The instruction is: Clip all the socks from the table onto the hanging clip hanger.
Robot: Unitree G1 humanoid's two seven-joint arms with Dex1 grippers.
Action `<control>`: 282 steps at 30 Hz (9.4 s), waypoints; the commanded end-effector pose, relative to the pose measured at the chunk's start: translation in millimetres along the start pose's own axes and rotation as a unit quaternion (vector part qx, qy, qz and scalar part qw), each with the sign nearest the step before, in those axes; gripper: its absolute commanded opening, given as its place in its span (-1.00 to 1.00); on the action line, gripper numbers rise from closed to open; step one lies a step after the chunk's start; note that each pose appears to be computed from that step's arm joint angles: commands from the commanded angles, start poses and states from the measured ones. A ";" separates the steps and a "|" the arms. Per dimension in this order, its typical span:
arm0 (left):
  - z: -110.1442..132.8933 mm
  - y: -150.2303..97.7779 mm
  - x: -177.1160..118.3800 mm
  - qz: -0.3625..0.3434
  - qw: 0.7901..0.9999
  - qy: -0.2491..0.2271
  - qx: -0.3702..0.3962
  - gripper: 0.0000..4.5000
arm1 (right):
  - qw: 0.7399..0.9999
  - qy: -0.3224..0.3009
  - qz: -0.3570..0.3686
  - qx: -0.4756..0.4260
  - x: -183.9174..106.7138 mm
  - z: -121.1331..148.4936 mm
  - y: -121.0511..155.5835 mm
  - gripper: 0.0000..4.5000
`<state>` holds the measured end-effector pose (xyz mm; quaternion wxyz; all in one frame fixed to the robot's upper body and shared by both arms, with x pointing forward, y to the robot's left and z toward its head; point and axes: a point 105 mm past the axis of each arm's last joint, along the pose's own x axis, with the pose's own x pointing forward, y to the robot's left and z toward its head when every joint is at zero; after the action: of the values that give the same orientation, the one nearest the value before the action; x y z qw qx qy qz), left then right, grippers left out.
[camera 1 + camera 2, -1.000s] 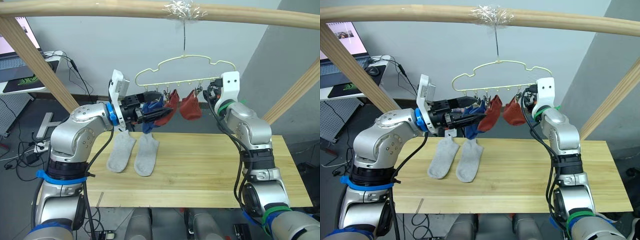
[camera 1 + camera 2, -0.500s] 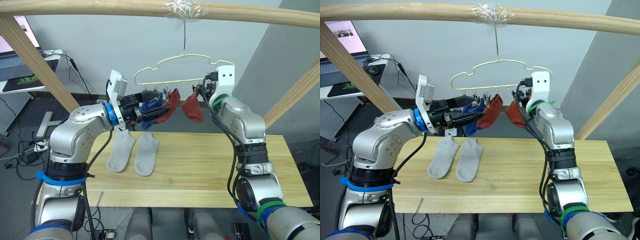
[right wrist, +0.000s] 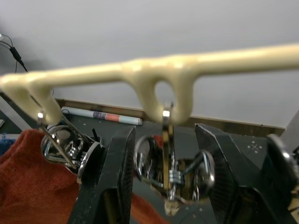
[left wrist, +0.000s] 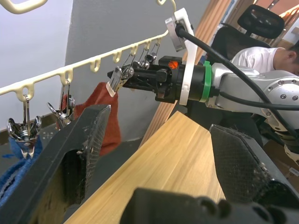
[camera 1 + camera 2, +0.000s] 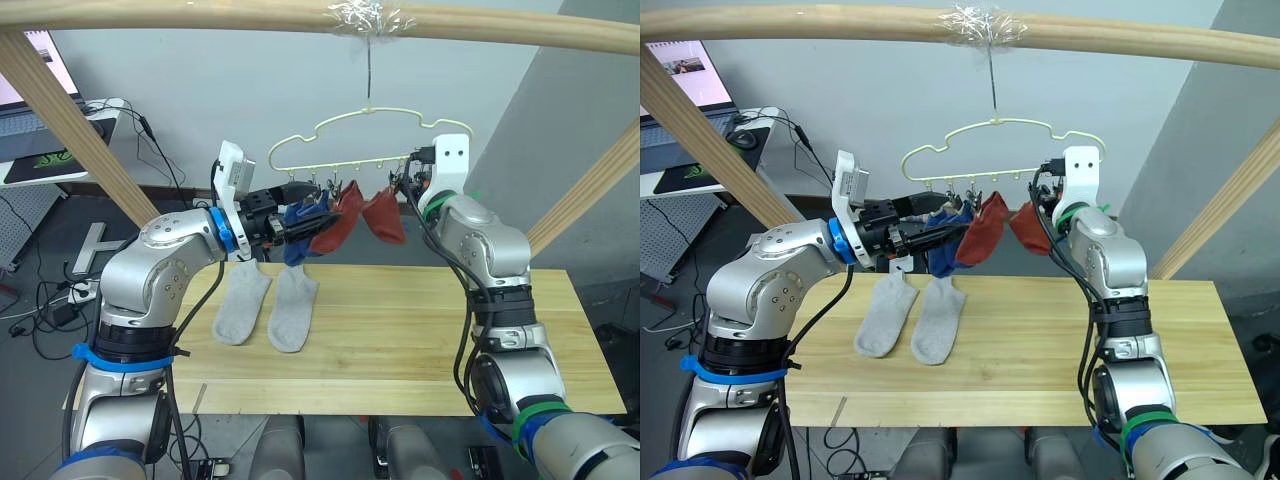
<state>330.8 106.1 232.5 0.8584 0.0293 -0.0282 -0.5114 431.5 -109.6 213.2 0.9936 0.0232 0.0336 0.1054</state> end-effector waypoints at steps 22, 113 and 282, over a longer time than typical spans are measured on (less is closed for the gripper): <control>14.4 -2.9 0.4 0.003 0.999 -0.027 0.025 0.73 | 1.000 -0.024 -0.013 0.001 -2.9 15.6 -3.9 -0.06; -195.7 53.4 -5.2 0.169 0.944 0.282 -0.008 0.99 | 0.999 -0.021 -0.038 0.027 -13.1 36.7 9.1 -0.93; -68.9 -40.0 -1.7 0.019 0.999 0.009 -0.040 0.99 | 0.998 0.056 0.025 0.001 -142.5 -68.0 6.6 0.55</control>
<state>306.0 90.5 135.3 0.8750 -0.0054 0.0470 -0.4818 286.5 -131.1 137.9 0.9816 0.0192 0.1322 0.1364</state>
